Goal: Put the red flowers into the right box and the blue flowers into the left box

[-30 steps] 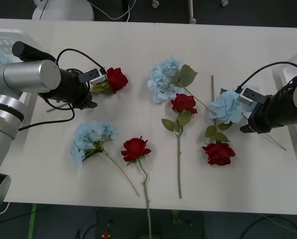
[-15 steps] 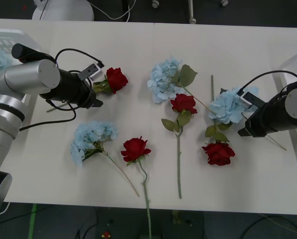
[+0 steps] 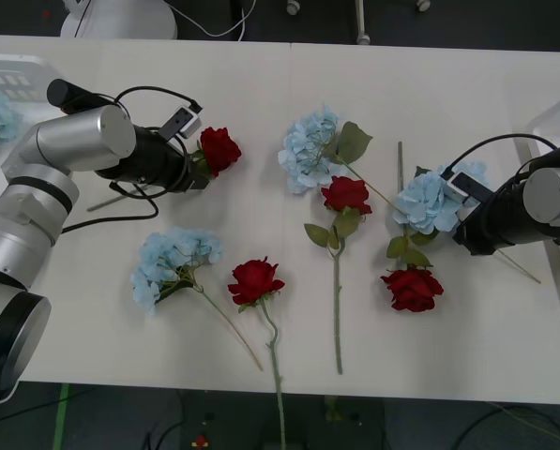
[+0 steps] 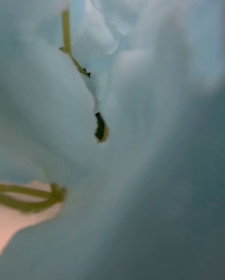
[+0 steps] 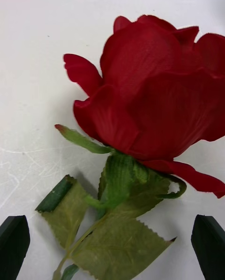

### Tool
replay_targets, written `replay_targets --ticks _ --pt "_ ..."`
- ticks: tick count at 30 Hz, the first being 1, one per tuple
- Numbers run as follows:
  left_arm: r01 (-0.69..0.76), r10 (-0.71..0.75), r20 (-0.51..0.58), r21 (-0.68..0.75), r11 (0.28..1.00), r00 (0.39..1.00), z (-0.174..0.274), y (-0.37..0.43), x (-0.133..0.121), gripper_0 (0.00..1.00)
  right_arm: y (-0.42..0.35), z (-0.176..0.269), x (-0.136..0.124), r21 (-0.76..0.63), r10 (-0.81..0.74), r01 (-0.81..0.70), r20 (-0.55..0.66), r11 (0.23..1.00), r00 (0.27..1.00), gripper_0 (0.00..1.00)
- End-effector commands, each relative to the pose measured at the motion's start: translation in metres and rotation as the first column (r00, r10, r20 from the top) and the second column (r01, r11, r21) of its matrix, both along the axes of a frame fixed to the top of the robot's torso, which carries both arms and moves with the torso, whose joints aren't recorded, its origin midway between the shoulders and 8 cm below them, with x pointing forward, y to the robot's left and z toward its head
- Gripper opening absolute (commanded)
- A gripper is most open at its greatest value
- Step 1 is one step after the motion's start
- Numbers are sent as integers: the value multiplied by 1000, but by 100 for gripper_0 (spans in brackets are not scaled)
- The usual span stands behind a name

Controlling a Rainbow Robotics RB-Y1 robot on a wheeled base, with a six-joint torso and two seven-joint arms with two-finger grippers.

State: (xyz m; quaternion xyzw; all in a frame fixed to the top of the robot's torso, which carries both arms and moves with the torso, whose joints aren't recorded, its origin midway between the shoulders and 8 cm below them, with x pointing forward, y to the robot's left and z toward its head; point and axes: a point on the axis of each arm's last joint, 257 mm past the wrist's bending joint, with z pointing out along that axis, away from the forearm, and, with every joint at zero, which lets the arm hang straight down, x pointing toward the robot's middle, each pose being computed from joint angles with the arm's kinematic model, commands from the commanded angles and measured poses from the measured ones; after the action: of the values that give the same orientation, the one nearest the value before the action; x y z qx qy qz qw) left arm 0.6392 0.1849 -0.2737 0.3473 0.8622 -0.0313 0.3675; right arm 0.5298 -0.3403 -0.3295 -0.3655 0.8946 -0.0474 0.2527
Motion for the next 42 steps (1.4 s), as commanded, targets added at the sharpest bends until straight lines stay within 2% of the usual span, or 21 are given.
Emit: replay_targets --ticks 1,6,11,13,15,17,22,28,34,42 --pt "71 -74 67 56 996 995 25 -27 15 100 21 16 19 15 5 -6 49 1000 999 0" --pt "76 -79 54 65 995 995 19 -32 14 98 22 19 23 10 8 -8 65 1000 998 0" --pt "65 -68 44 66 996 997 9 -34 15 73 23 47 37 46 1 -6 98 999 995 0" --pt "61 -64 54 72 996 996 7 -33 17 48 26 69 45 86 0 -10 117 996 993 0" --pt "61 -66 55 76 995 996 4 -34 16 17 27 99 50 148 -9 -9 121 989 993 0" --pt "62 -67 56 79 995 996 4 -33 16 0 25 118 52 188 -17 -7 127 982 992 0" --pt "65 -70 56 79 995 996 4 -34 16 0 37 180 54 320 9 -63 166 945 986 0" --pt "59 -60 43 34 998 997 5 -39 14 0 84 232 53 461 70 -178 242 869 968 0" --pt "13 -10 35 -87 996 999 22 -27 17 0 172 285 34 631 175 -334 302 701 937 0" --pt "5 -1 20 -209 978 1000 65 -1 13 0 285 332 22 714 270 -469 384 520 883 0"
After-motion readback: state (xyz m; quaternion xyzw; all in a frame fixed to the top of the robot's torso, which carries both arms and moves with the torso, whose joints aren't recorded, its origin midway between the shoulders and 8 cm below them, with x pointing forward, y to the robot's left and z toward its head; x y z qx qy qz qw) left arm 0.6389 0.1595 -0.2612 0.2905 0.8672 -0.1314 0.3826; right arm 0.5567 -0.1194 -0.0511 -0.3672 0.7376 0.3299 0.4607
